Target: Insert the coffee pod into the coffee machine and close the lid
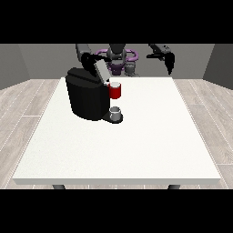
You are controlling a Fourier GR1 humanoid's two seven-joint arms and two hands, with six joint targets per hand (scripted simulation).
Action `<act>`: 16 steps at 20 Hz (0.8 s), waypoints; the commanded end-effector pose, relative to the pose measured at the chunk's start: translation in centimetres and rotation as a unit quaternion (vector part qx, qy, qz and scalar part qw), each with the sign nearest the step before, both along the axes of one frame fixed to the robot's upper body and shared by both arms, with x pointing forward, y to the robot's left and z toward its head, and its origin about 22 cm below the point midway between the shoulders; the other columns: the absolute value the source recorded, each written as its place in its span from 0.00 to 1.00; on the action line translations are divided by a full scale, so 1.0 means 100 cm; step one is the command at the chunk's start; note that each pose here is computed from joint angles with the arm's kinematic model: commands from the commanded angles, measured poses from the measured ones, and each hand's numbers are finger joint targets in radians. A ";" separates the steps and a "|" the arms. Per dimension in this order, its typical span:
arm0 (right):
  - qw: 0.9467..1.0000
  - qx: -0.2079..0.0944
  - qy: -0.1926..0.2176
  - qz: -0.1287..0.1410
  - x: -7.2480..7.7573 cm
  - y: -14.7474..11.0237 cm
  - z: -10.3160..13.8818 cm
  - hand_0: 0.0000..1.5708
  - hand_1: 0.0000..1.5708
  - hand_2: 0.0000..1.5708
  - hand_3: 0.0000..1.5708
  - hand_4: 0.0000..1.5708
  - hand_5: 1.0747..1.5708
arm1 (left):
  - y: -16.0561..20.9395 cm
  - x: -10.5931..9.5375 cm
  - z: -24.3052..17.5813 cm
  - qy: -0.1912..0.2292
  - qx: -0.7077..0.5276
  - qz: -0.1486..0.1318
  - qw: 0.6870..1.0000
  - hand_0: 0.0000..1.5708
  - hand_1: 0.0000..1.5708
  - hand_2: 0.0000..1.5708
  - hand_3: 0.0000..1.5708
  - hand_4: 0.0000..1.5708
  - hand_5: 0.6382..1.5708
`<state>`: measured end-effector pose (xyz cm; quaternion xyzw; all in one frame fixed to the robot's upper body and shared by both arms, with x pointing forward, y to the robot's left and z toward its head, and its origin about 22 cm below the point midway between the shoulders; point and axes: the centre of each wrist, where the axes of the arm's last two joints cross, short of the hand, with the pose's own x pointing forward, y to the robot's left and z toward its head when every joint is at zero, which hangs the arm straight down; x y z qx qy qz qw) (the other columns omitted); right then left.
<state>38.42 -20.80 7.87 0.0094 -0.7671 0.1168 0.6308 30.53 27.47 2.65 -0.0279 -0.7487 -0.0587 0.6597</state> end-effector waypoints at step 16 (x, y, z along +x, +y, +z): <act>0.997 -0.073 -0.015 0.036 0.023 0.041 0.029 0.00 0.00 0.00 0.00 0.14 1.00 | -0.011 -0.005 -0.020 0.003 -0.005 0.009 1.000 0.00 0.00 0.00 0.00 0.12 1.00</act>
